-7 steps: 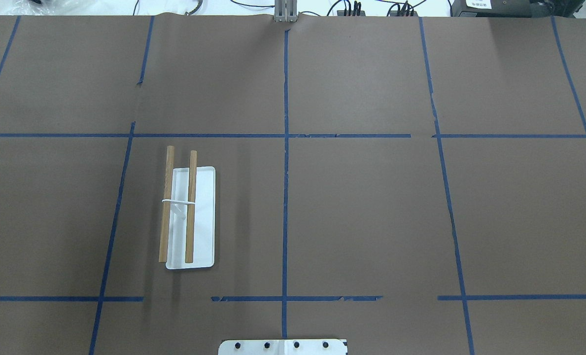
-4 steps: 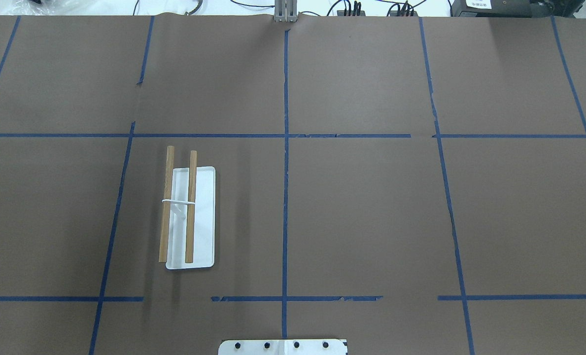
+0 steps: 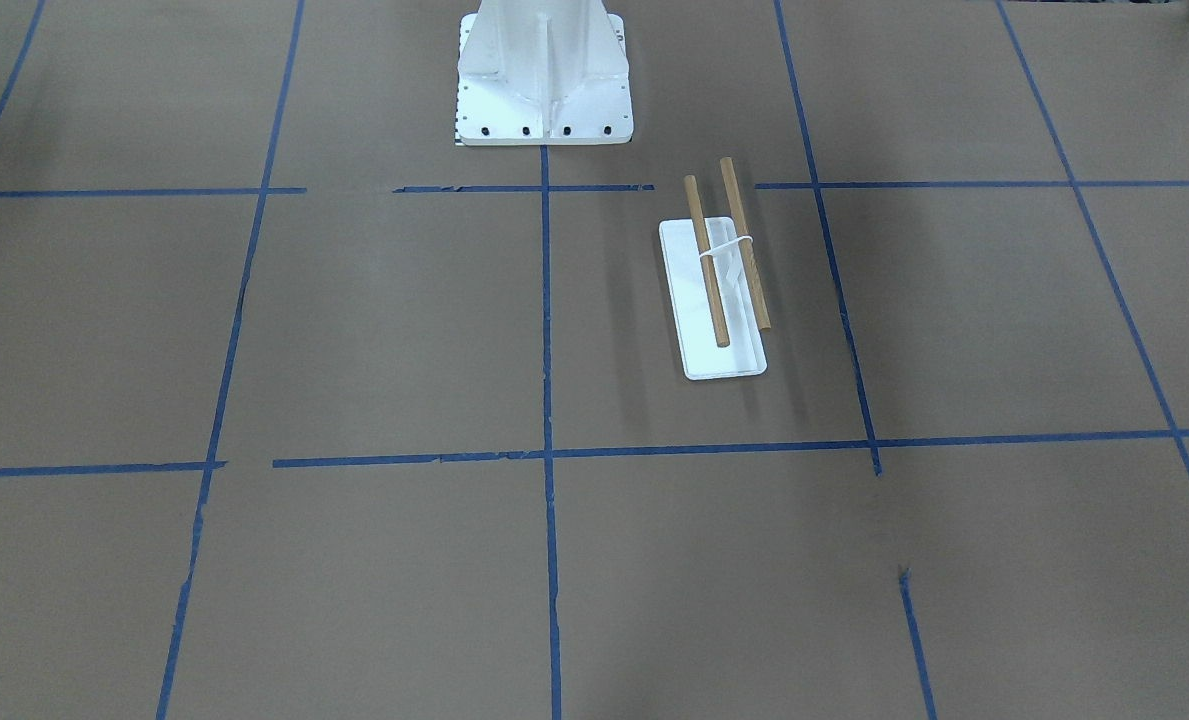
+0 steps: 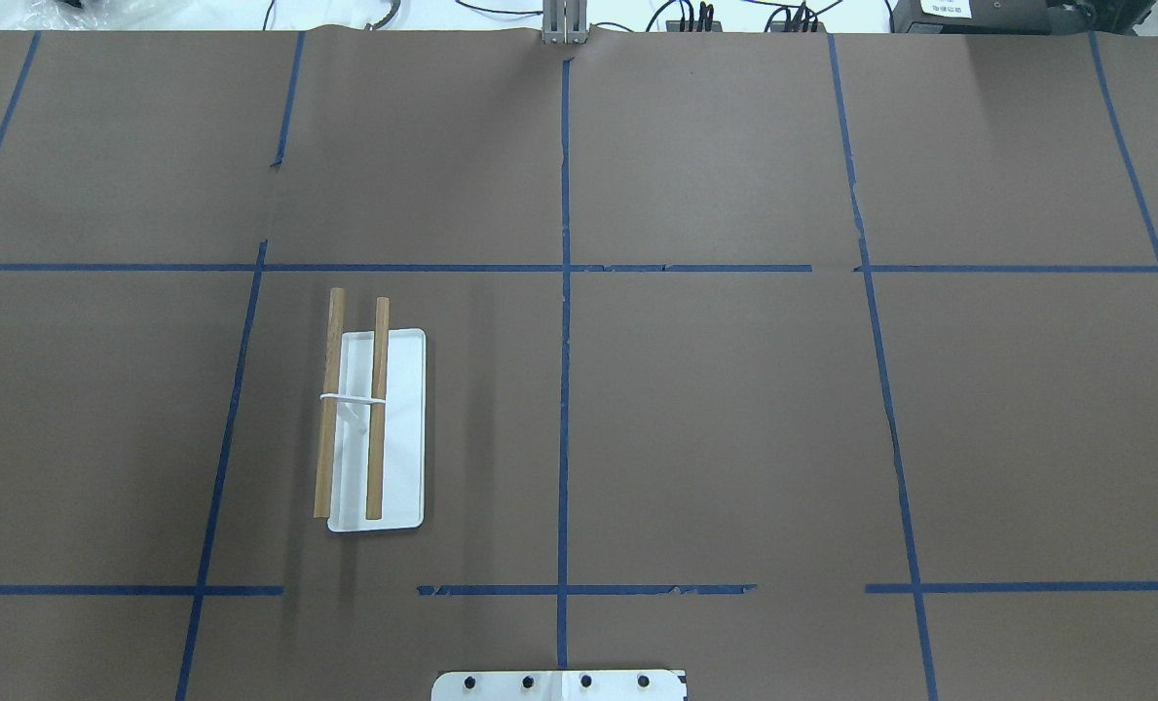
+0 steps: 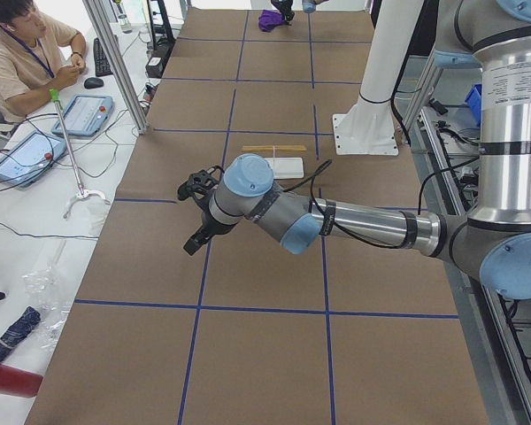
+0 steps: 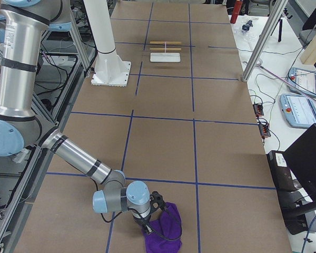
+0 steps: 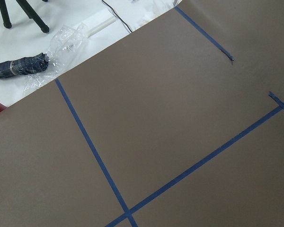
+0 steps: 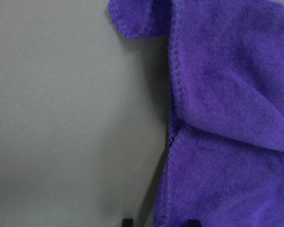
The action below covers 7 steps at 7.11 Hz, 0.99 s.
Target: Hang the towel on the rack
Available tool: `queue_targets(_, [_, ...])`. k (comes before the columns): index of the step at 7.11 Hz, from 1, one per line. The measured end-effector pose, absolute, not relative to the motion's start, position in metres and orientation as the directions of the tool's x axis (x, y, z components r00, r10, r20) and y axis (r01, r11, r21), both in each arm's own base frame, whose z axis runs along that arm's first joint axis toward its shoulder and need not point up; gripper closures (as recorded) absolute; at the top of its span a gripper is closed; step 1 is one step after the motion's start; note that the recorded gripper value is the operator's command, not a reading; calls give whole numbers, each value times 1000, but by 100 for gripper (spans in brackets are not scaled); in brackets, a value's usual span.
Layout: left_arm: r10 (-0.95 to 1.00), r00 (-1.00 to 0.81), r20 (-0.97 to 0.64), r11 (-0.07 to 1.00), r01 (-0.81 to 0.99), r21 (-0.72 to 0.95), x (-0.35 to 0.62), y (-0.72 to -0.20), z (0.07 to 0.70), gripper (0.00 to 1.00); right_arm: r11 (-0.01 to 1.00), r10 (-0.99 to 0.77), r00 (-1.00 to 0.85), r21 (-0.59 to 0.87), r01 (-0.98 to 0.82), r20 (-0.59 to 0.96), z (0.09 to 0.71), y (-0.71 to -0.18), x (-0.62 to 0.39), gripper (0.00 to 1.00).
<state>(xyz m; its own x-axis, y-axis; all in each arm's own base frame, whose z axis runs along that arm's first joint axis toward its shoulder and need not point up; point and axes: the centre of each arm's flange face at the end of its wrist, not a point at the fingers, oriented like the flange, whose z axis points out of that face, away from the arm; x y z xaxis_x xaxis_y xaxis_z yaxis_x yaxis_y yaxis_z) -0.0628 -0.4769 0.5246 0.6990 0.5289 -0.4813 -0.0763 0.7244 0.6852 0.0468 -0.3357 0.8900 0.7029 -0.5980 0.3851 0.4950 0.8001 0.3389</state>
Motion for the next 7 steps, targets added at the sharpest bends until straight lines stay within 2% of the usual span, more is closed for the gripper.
queue_targets(4, [530, 699, -481, 724, -77, 685, -63, -477, 525, 0, 783, -618, 697, 368, 501, 365, 878, -350, 45, 100])
queue_targets(7, [534, 698, -477, 719, -79, 690, -63, -477, 523, 0, 757, -627, 709, 466, 458, 322, 827, -371, 58, 100])
